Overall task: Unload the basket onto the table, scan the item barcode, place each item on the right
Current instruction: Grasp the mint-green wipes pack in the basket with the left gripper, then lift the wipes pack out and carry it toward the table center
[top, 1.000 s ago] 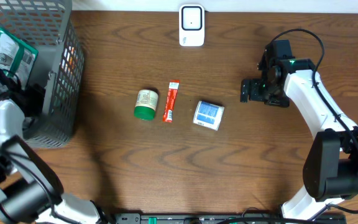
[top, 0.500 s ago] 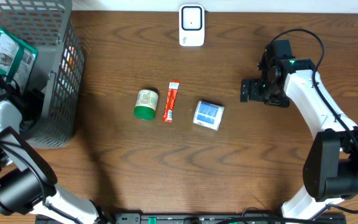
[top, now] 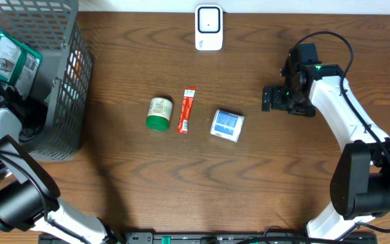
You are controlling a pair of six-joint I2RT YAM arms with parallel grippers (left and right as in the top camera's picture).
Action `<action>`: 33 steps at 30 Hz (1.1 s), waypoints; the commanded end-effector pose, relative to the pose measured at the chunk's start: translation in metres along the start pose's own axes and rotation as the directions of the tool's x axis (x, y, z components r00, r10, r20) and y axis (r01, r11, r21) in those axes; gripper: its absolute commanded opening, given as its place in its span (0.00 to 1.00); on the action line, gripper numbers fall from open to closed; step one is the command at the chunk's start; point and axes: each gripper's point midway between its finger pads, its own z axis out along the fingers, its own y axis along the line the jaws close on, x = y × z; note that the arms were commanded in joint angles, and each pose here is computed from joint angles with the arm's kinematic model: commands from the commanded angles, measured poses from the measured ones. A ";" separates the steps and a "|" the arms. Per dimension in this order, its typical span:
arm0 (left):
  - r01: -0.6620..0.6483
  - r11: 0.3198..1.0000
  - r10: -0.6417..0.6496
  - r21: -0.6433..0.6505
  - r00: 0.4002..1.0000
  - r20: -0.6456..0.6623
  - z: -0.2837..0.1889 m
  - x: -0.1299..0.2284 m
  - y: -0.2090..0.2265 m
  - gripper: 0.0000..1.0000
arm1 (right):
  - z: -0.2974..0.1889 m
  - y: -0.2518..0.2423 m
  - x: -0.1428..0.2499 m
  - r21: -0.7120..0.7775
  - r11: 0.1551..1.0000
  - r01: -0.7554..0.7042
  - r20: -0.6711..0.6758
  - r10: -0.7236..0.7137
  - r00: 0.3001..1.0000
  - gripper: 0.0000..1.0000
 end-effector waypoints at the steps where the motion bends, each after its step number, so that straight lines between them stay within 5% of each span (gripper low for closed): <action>1: -0.030 0.999 0.029 0.028 0.998 0.061 -0.024 -0.008 -0.014 0.07 | -0.007 0.001 -0.005 0.000 1.000 0.005 0.024 -0.005 1.000 0.99; 9: -0.108 0.990 0.077 0.086 0.949 0.306 -0.106 -0.047 -0.051 0.07 | -0.007 0.001 -0.005 0.000 1.000 0.005 0.024 -0.005 1.000 0.99; 15: -0.137 0.987 0.077 0.082 0.858 0.507 -0.174 -0.072 -0.069 0.07 | -0.007 0.001 -0.005 0.000 1.000 0.005 0.024 -0.005 1.000 0.99; 24: -0.196 0.960 0.015 0.200 0.748 0.663 -0.266 -0.067 -0.105 0.07 | -0.007 0.001 -0.005 0.000 1.000 0.005 0.024 -0.005 1.000 0.99; 28: -0.289 0.911 0.034 0.295 0.764 0.644 -0.283 -0.047 -0.130 0.07 | -0.007 0.001 -0.005 0.000 1.000 0.005 0.024 -0.005 1.000 0.99; 33: -0.326 0.839 0.089 0.436 0.873 0.480 -0.265 -0.002 -0.155 0.07 | -0.007 0.001 -0.005 0.000 1.000 0.005 0.024 -0.005 1.000 0.99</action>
